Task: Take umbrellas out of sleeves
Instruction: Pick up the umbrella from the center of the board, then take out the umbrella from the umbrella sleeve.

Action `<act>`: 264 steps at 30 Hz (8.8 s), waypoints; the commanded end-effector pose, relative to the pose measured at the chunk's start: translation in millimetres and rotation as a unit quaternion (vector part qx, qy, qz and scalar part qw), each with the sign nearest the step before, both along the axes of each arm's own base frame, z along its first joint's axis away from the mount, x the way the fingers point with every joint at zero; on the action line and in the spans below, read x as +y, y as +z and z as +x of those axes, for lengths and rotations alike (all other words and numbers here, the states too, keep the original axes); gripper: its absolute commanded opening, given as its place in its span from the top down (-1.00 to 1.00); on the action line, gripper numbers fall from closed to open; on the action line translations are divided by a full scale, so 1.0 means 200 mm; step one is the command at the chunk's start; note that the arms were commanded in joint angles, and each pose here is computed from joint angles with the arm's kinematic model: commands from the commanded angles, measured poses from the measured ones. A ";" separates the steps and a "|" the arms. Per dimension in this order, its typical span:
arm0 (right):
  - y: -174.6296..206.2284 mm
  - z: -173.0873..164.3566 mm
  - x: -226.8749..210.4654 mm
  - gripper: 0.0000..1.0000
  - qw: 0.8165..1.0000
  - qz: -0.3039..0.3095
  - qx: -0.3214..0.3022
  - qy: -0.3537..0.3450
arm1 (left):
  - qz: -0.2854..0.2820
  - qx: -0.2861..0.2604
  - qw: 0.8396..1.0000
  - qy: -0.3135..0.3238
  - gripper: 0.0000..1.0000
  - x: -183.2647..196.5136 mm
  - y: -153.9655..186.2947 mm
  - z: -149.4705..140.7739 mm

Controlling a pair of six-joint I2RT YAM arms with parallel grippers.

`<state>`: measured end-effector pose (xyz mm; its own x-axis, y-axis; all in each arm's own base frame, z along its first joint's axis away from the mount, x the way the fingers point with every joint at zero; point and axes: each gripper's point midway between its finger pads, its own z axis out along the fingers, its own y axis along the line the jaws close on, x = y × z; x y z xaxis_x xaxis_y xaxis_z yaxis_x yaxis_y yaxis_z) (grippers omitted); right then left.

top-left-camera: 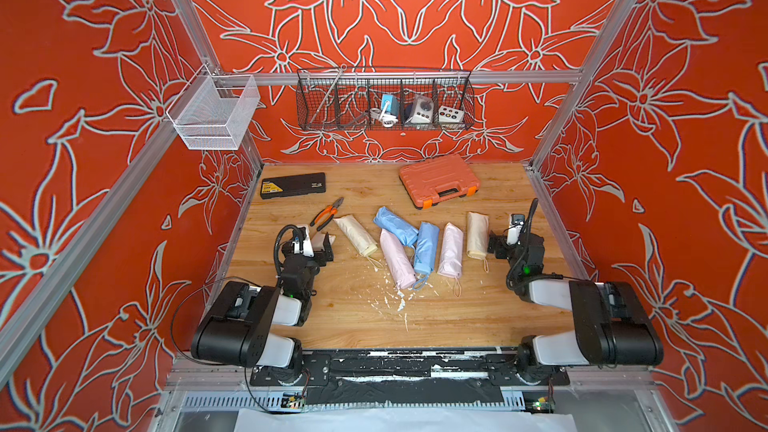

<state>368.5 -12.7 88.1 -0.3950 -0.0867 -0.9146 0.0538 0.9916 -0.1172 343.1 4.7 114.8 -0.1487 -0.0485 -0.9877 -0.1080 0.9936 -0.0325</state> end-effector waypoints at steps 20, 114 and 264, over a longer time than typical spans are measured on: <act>0.43 -0.06 -0.11 -0.97 0.967 0.136 0.141 -0.160 | -0.108 0.184 0.976 0.055 -0.95 0.01 0.26 0.23; -0.25 0.10 0.33 0.01 0.873 0.117 0.471 -0.043 | -0.205 0.391 0.849 -0.290 -0.95 -1.04 0.23 -0.34; 1.01 -0.54 1.32 -0.18 0.694 0.558 0.354 0.284 | -0.642 0.130 0.668 -0.354 0.47 -1.05 0.98 0.12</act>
<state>270.2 247.5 289.8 -0.9594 0.2233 -0.1723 -0.0925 0.3278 0.9402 371.6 -211.4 269.0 -0.7724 -0.6313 -0.0697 0.0769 0.0159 -0.9969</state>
